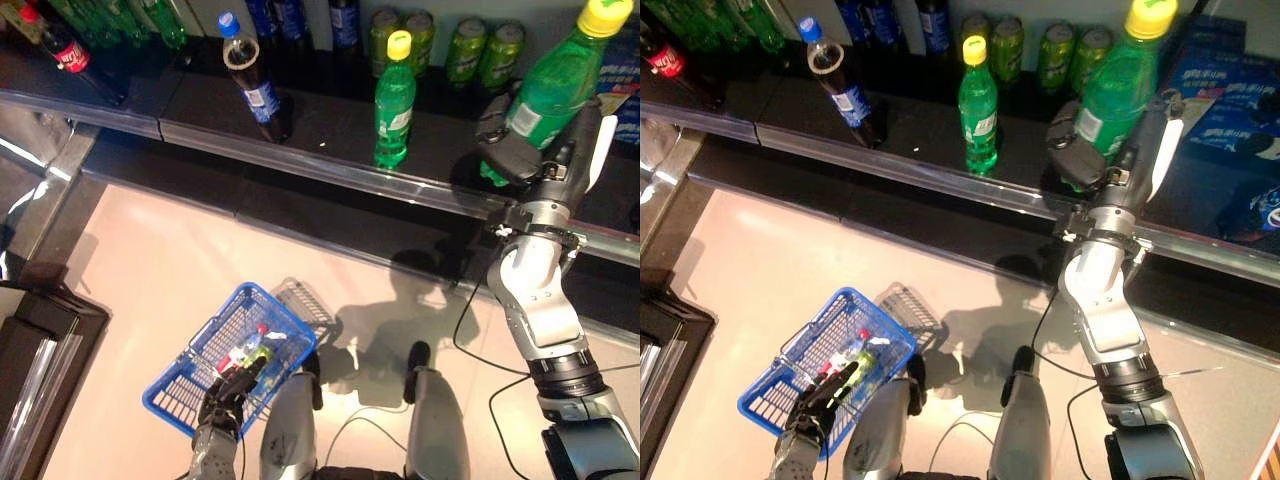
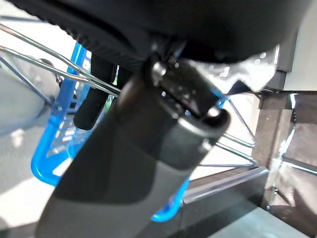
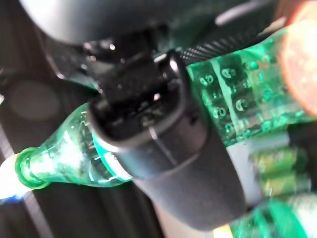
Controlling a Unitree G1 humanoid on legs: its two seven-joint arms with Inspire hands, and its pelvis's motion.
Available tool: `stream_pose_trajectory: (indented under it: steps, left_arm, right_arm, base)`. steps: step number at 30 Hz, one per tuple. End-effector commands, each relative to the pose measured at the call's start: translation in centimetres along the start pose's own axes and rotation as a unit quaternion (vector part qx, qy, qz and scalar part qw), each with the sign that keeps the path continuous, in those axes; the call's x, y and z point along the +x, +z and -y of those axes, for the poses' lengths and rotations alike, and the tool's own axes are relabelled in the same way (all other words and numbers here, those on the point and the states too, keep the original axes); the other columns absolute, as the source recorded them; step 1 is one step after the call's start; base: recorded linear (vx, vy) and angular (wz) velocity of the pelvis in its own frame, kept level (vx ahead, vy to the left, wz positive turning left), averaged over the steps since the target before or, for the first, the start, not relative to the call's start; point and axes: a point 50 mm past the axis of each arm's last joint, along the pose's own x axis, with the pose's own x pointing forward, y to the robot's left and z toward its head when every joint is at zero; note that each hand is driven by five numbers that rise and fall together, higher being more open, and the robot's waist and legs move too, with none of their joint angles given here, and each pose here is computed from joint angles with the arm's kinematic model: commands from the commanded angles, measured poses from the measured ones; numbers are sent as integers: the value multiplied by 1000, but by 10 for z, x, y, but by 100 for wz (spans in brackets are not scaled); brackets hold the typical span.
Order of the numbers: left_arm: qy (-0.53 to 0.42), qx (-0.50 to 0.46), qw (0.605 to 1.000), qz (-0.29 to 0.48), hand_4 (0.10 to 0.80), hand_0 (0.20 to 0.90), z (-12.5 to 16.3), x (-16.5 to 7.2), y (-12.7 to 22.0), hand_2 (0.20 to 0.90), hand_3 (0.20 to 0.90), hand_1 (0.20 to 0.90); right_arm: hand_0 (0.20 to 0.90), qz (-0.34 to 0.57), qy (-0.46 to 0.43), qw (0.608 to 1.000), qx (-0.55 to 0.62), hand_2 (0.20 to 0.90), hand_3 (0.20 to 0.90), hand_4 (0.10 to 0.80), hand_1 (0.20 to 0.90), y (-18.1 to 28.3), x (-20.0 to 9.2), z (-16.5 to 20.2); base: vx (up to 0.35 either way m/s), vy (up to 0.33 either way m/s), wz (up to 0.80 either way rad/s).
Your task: Pick up the drink and place into the basket.
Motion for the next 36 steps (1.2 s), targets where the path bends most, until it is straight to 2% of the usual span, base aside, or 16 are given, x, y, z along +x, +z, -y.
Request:
stream_pose_trajectory:
  steps: [1, 5, 10, 12, 17, 22, 28, 34, 36]
  left_arm:
    - [-177, -9, 974, 144, 100, 300, 47, -11, 64, 300, 200, 300]
    - [-205, 0, 968, 143, 100, 300, 57, -17, 67, 300, 200, 300]
    - [-270, 59, 945, 177, 100, 300, 78, -35, 78, 300, 200, 300]
    - [-276, 60, 943, 179, 100, 300, 81, -37, 79, 300, 200, 300]
    - [-359, 59, 909, 203, 100, 300, 113, -63, 91, 300, 200, 300]
    - [-389, 58, 896, 208, 100, 300, 126, -73, 96, 300, 200, 300]
    - [-460, 71, 861, 206, 100, 300, 143, -94, 105, 300, 200, 300]
    - [-555, 98, 800, 204, 100, 300, 163, -118, 108, 300, 200, 300]
    - [-589, 93, 783, 177, 100, 300, 170, -124, 106, 300, 200, 300]
  right_arm:
    - [300, 210, 98, 965, 120, 300, 200, 100, 300, 87, -4, -20]
    - [300, 172, 145, 963, 149, 300, 200, 100, 300, 79, -15, -31]
    - [300, 98, 218, 953, 187, 300, 200, 100, 300, 63, -37, -50]
    - [300, 95, 222, 952, 188, 300, 200, 100, 300, 62, -40, -52]
    - [300, 41, 277, 932, 231, 300, 200, 100, 300, 51, -66, -77]
    - [300, 35, 287, 927, 238, 300, 200, 100, 300, 52, -72, -85]
    - [300, -9, 271, 934, 233, 300, 200, 100, 300, 37, -76, -106]
    - [300, -75, 263, 936, 220, 300, 200, 100, 300, 14, -78, -125]
    - [300, -90, 258, 936, 220, 300, 200, 100, 300, 9, -78, -130]
  base:
    - [93, 8, 5]
    - [75, 1, 6]
    - [75, 6, 14]
    - [19, 5, 13]
    - [-24, 8, 19]
    - [-43, -1, 20]
    - [-47, -11, 23]
    - [-38, -16, 23]
    - [-31, -29, 21]
